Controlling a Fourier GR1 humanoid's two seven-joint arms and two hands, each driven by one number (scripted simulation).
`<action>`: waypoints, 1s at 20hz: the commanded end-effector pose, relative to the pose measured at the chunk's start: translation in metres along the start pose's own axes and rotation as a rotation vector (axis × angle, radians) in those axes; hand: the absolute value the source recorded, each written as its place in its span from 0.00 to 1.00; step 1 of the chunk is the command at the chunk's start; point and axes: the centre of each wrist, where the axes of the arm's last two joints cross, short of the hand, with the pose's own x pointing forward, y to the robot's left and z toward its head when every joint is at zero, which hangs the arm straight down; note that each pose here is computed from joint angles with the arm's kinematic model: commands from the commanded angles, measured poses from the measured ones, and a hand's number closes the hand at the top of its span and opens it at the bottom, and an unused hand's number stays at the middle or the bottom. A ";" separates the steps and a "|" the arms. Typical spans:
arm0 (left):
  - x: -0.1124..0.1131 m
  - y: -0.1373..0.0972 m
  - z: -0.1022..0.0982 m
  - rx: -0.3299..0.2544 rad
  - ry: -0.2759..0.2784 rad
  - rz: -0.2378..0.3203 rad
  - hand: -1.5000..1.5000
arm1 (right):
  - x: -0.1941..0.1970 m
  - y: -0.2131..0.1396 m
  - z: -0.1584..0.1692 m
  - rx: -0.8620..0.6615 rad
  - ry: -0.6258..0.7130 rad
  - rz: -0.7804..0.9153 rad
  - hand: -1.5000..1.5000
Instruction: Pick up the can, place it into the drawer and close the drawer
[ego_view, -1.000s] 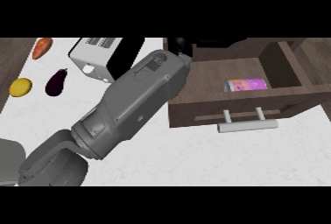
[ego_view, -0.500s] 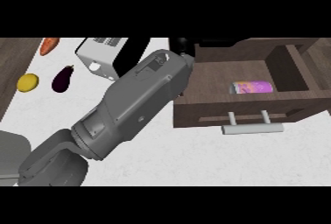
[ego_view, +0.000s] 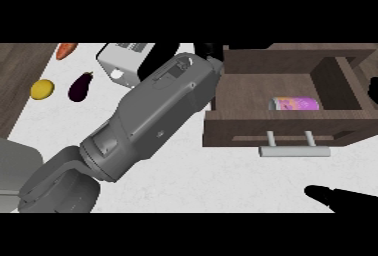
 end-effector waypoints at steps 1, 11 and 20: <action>0.002 0.002 -0.004 0.026 0.009 -0.011 0.00 | -0.007 0.020 -0.031 0.011 -0.027 0.093 0.00; 0.022 0.028 -0.018 0.034 -0.006 -0.034 0.00 | -0.027 0.095 -0.101 0.152 -0.060 0.319 0.00; 0.030 0.046 -0.011 0.067 0.000 -0.049 0.00 | -0.072 0.139 -0.128 0.223 -0.001 0.511 0.00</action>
